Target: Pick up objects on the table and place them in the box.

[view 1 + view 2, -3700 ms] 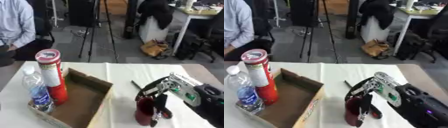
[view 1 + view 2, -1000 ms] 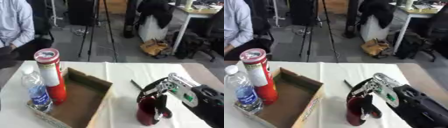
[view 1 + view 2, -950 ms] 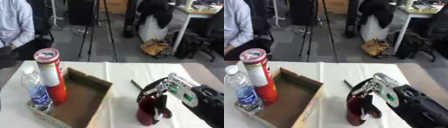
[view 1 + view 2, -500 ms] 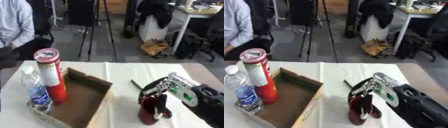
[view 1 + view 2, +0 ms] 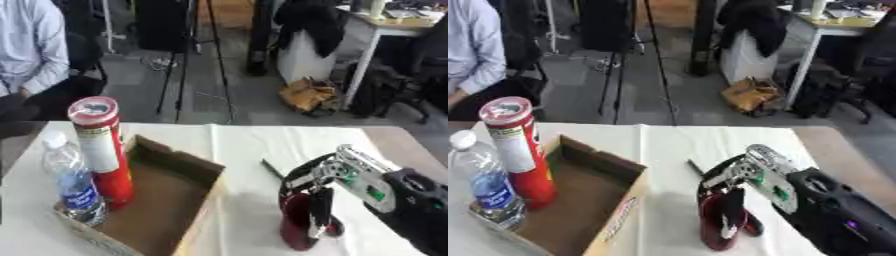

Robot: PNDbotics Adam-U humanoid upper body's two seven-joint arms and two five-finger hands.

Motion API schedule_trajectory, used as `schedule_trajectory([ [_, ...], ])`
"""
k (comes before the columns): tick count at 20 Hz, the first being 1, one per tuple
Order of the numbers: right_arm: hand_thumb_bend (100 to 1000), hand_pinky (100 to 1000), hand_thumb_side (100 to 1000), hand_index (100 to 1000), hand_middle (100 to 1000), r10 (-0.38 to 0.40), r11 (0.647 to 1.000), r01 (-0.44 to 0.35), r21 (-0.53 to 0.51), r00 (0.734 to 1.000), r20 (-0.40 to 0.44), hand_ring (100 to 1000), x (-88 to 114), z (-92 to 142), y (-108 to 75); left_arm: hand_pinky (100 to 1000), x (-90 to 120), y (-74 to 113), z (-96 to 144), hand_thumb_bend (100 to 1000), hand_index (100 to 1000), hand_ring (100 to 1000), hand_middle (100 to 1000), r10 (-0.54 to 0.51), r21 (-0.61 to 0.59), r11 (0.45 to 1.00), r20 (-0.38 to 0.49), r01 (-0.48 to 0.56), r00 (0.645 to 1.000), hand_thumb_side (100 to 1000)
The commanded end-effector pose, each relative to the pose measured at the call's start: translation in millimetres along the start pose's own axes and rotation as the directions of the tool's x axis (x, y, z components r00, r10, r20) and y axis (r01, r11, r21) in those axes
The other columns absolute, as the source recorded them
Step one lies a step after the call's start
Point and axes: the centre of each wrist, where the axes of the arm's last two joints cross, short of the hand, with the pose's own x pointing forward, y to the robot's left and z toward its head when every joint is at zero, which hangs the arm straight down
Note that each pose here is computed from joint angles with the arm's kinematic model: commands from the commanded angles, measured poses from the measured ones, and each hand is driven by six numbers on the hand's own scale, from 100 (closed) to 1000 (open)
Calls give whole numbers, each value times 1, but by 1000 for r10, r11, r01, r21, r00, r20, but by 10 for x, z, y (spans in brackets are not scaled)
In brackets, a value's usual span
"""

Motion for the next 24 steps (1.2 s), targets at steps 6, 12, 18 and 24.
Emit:
schedule_trajectory([
  [6, 588, 442, 271, 760, 784, 2, 999, -2, -39, 1000, -6, 774, -18, 135, -109, 1000, 40, 11, -48, 100, 736, 806, 825, 3, -3, 1000, 24, -3, 1000, 922],
  [12, 550, 432, 284, 735, 750, 0, 998, 0, -59, 1000, 0, 755, 6, 185, -165, 1000, 41, 9, -47, 100, 736, 806, 825, 3, -13, 1000, 22, -2, 1000, 923],
  [18, 520, 425, 289, 721, 729, -7, 998, 7, -67, 1000, 5, 743, 18, 206, -184, 1000, 40, 10, -44, 100, 736, 805, 825, 3, -17, 1000, 20, -3, 1000, 924],
  [24, 468, 415, 313, 706, 703, -1, 997, 2, -82, 1000, 10, 728, 46, 245, -229, 1000, 40, 10, -43, 100, 736, 803, 825, 4, -22, 1000, 19, -3, 1000, 923],
])
